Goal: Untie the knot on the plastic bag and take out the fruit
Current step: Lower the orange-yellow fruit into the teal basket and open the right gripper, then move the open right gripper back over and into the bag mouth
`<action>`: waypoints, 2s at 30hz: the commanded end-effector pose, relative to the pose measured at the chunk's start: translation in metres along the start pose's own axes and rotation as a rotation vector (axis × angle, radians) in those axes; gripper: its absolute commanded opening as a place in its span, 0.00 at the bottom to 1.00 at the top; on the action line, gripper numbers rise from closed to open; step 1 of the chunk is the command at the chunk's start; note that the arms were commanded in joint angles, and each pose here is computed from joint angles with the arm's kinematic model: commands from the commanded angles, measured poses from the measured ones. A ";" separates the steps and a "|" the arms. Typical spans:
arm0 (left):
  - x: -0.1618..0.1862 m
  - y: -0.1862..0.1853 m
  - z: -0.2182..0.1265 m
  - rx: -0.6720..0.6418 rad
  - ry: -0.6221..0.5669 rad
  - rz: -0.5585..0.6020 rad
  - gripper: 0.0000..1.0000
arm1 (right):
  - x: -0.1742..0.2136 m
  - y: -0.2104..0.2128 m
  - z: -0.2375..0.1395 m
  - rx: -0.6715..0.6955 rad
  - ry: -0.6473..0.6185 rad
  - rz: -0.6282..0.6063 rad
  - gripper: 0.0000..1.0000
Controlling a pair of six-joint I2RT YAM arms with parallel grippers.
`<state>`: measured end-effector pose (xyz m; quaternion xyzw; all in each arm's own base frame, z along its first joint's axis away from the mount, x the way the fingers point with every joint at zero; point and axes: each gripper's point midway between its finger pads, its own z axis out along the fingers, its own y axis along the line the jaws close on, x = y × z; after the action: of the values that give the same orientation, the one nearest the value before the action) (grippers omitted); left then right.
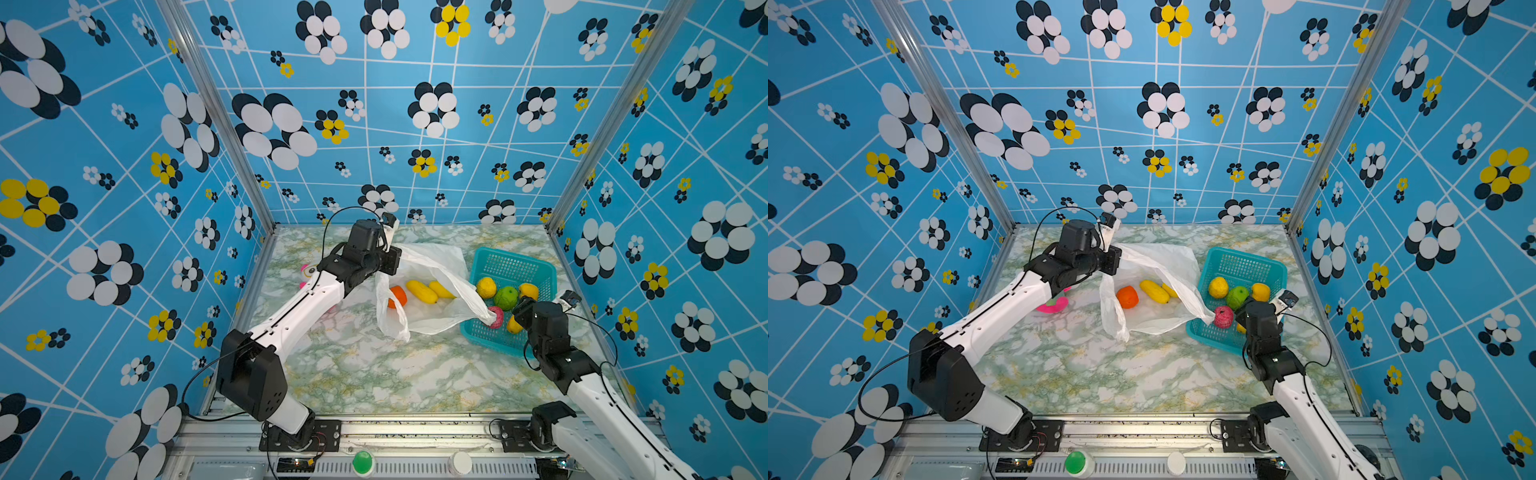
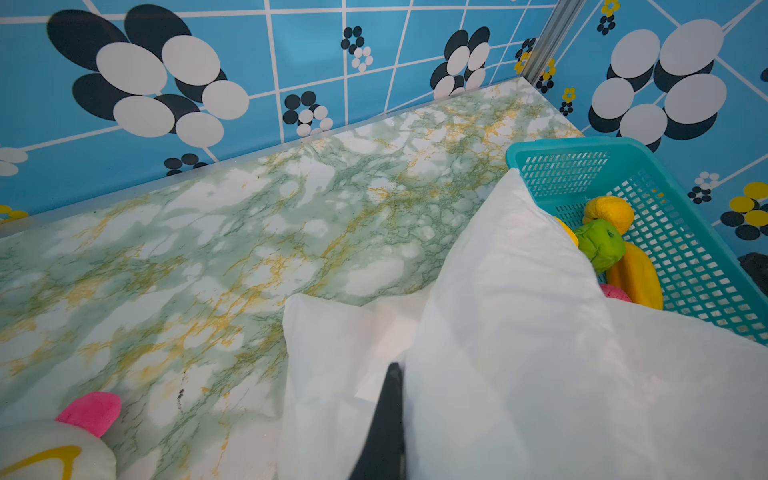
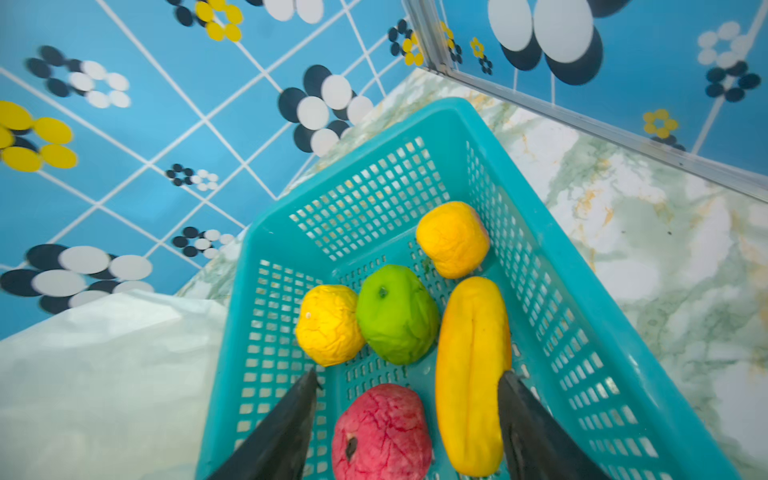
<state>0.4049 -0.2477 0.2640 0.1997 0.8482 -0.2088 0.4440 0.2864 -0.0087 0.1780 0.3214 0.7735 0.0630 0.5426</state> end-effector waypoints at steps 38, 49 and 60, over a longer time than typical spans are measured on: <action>-0.005 -0.003 -0.004 0.016 -0.007 0.000 0.00 | 0.110 0.277 -0.123 -0.775 0.102 -0.926 0.52; -0.005 -0.002 -0.004 0.013 -0.007 0.001 0.00 | 0.078 0.264 -0.134 -0.772 0.031 -0.865 0.60; -0.005 -0.002 -0.004 0.013 -0.006 -0.001 0.00 | 0.031 0.259 -0.200 -0.832 -0.123 -0.906 0.57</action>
<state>0.4048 -0.2479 0.2640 0.2000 0.8481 -0.2090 0.4439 0.2160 0.2611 0.3501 -0.2548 0.7095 0.1568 0.6381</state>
